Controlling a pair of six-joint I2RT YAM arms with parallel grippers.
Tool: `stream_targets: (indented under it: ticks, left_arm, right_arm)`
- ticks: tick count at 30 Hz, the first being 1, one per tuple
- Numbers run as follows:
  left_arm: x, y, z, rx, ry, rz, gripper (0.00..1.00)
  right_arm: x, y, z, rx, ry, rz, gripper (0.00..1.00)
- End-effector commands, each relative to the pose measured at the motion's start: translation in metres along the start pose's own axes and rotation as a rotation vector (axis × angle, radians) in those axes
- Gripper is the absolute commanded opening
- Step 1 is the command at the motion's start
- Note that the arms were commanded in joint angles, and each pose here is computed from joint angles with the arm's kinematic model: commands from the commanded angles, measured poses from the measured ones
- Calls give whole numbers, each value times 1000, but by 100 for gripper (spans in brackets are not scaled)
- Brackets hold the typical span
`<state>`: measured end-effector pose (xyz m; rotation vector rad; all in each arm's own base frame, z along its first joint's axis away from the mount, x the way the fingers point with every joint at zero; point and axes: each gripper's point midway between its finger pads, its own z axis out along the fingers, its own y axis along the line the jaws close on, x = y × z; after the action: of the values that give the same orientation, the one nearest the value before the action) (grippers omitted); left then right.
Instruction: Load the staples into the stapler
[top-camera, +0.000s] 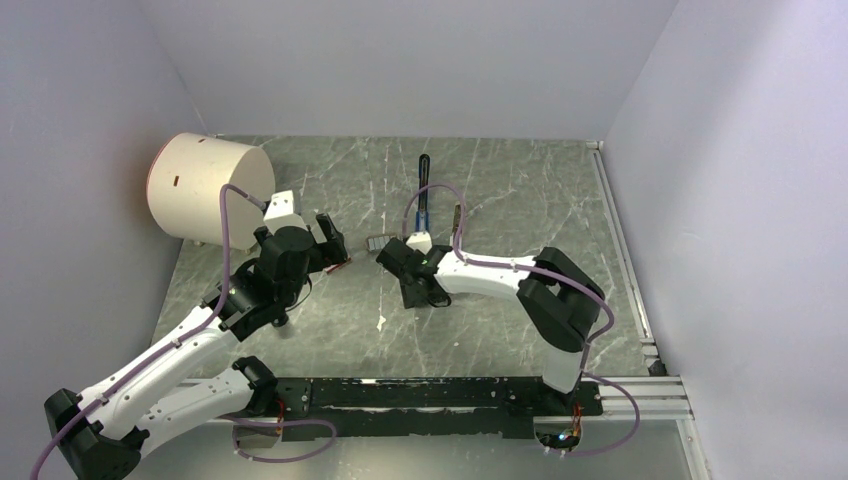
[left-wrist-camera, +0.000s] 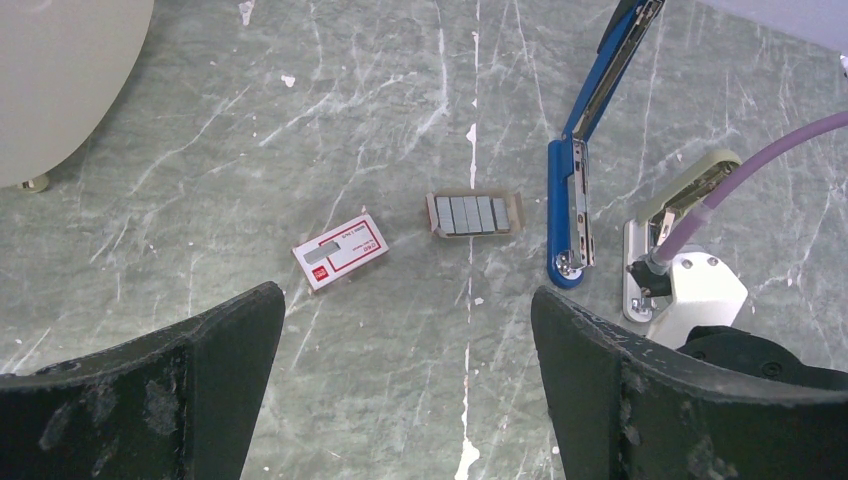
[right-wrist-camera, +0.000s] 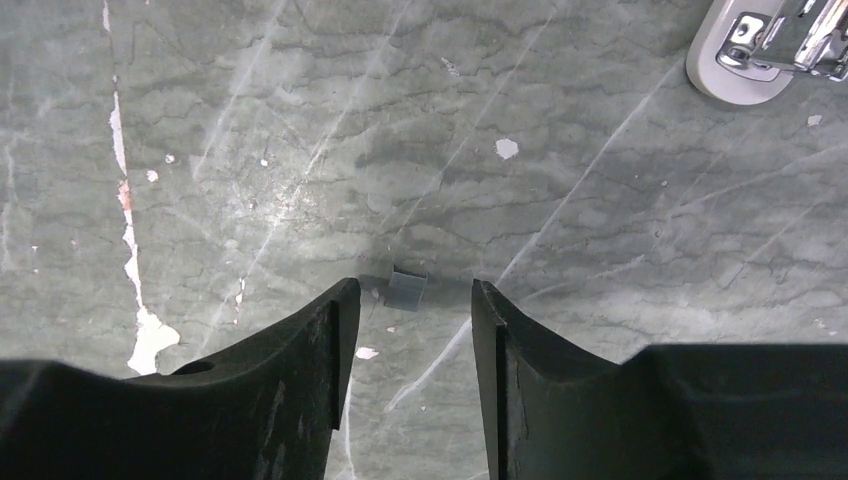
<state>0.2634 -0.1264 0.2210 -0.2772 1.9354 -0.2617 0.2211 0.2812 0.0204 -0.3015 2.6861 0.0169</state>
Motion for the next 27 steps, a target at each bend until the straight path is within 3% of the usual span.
stream_targets:
  ticks: [1, 10, 19, 27]
  left_arm:
    - [-5, -4, 1, 13, -12, -15, 98]
    - [-5, -4, 1, 14, -11, -16, 98]
    - [-5, -3, 0, 12, -12, -16, 98]
    - [-6, -3, -1, 11, -14, -17, 98]
  right_arm:
    - [-1, -1, 4, 25, -2, 13, 48]
    - [8, -6, 7, 22, 33, 8, 29]
    - [10, -1, 11, -37, 56, 20, 28]
    - [0, -3, 14, -16, 34, 39, 35]
